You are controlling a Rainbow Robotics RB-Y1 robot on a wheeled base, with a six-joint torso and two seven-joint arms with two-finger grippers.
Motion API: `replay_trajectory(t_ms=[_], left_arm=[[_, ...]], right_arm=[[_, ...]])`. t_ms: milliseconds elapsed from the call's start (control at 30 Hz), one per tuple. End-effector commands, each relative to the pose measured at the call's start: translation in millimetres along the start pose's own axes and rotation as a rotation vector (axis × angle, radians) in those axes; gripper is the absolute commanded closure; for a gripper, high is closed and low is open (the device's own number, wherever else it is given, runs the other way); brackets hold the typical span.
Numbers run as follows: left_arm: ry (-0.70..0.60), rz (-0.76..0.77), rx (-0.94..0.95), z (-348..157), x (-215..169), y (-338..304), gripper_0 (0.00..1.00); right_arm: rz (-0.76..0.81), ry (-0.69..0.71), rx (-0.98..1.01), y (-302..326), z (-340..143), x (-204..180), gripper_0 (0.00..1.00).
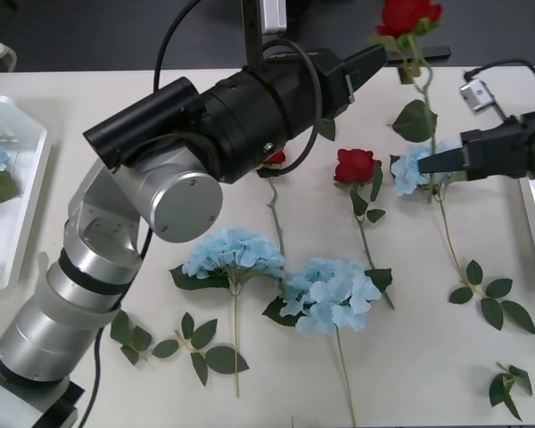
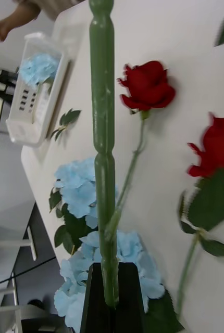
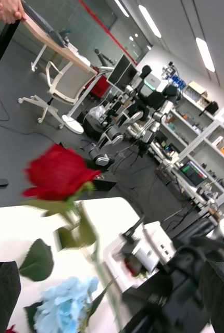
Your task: Place the red flowers into the right box and the blue flowers into the left box. If a person shows an open palm, hand one flower to the person first, then continue sorting.
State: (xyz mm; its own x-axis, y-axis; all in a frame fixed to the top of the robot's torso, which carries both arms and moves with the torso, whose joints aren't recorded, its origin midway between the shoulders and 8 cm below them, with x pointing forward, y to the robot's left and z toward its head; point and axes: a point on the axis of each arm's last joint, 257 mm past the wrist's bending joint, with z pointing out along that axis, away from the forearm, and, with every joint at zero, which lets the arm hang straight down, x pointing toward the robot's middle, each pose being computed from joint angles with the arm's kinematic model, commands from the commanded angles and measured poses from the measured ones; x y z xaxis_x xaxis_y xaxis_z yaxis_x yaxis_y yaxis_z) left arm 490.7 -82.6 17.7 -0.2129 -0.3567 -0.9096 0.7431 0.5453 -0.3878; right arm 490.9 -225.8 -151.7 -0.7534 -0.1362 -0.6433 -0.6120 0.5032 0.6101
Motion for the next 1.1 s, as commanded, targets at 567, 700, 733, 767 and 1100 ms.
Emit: replay_trajectory(t_ms=[567,700,733,767,1100], left_arm=[[0.361,-0.101,-0.279,-203.8,-54.9,129.6,0.0],[0.399,-0.104,-0.276,-241.5,-61.3,162.6,0.0],[0.411,-0.097,-0.273,-251.2,-62.6,172.3,0.0],[0.416,-0.093,-0.273,-257.0,-62.6,178.3,0.0],[0.449,-0.016,-0.303,-337.6,-67.6,259.1,0.0]], right_arm=[[0.416,0.015,0.8,-170.2,-299.7,113.3,1.0],[0.429,0.059,0.904,-189.5,-319.3,137.9,1.0],[0.432,0.068,0.927,-196.0,-320.2,144.4,1.0],[0.433,0.072,0.944,-200.4,-321.4,148.3,1.0],[0.381,0.083,1.102,-258.9,-305.0,203.3,1.0]])
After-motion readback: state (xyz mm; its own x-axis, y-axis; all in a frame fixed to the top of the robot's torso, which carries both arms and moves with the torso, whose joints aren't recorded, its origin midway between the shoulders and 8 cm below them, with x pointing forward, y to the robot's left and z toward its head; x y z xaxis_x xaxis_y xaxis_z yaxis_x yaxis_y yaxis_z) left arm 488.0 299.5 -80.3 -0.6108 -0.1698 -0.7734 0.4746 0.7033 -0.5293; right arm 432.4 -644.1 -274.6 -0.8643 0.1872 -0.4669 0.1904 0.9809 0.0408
